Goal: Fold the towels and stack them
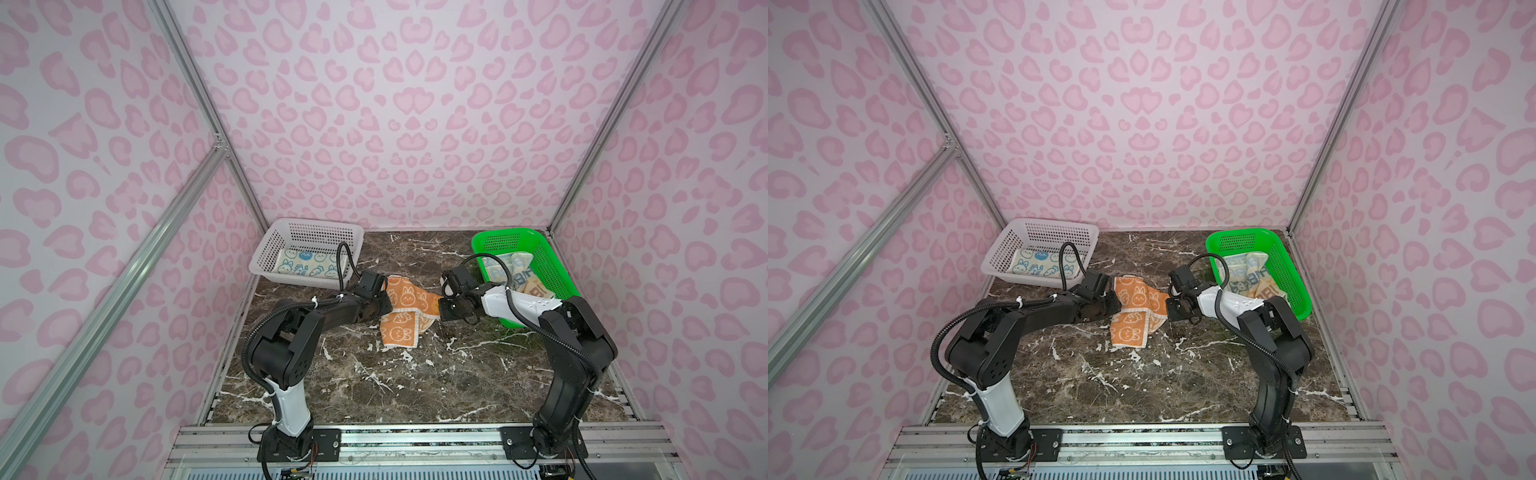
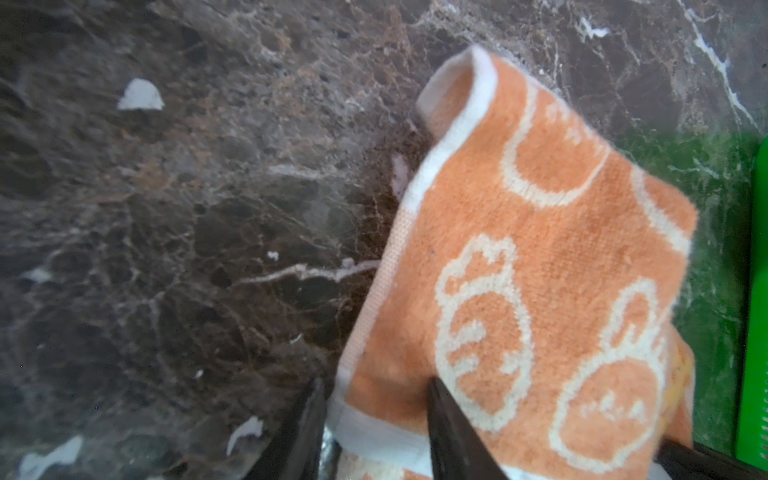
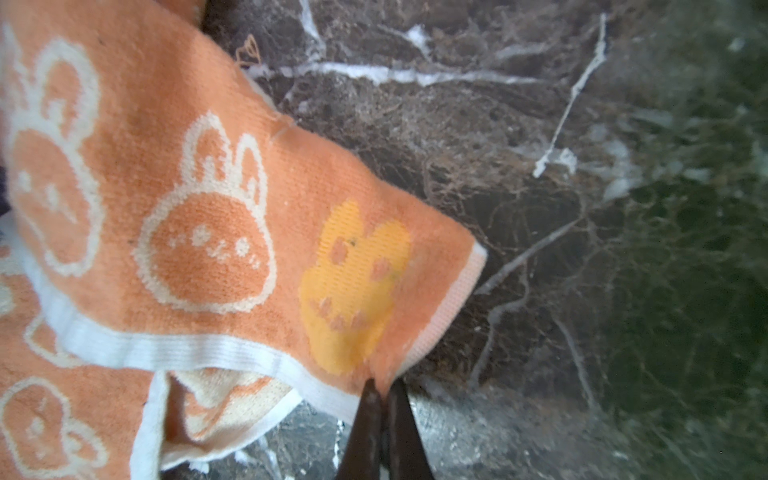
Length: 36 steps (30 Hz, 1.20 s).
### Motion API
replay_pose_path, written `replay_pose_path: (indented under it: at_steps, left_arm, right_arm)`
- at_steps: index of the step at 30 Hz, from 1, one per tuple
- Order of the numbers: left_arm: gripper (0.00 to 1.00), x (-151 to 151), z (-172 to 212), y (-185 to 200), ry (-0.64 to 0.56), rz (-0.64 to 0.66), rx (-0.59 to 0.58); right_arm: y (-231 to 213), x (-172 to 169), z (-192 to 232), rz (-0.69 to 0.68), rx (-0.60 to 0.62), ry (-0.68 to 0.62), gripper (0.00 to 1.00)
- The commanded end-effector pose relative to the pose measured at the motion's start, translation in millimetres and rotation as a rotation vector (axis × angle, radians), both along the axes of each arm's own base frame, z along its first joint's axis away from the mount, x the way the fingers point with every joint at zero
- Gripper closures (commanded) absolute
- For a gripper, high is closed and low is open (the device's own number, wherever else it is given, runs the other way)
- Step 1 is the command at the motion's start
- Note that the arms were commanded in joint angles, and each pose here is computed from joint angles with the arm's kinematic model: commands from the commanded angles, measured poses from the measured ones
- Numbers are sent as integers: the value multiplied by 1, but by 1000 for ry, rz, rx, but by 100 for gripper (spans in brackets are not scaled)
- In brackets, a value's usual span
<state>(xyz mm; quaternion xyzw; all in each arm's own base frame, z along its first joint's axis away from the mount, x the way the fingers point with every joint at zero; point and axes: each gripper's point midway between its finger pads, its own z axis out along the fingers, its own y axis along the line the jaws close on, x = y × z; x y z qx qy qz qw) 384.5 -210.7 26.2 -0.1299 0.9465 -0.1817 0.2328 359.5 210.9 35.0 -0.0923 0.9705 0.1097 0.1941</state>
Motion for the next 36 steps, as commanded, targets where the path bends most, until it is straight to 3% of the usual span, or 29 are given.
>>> replay_pose_path:
  at_steps: [1,15,21,29,36]
  left_arm:
    - [61,-18,-15,12,68,-16,72]
    - [82,-31,-32,13,103,-71,154]
    - [96,-31,-25,14,92,-81,176]
    - [97,-26,6,27,41,-78,242]
    - [97,-21,31,24,4,-91,233]
  right_arm:
    - [0,0,-3,-5,3,0,100]
    - [1,0,-4,-3,-8,-2,100]
    - [1,0,-3,-2,-9,-5,100]
    - [5,-1,2,15,-12,-29,100]
    - [10,-2,7,33,-3,-47,100]
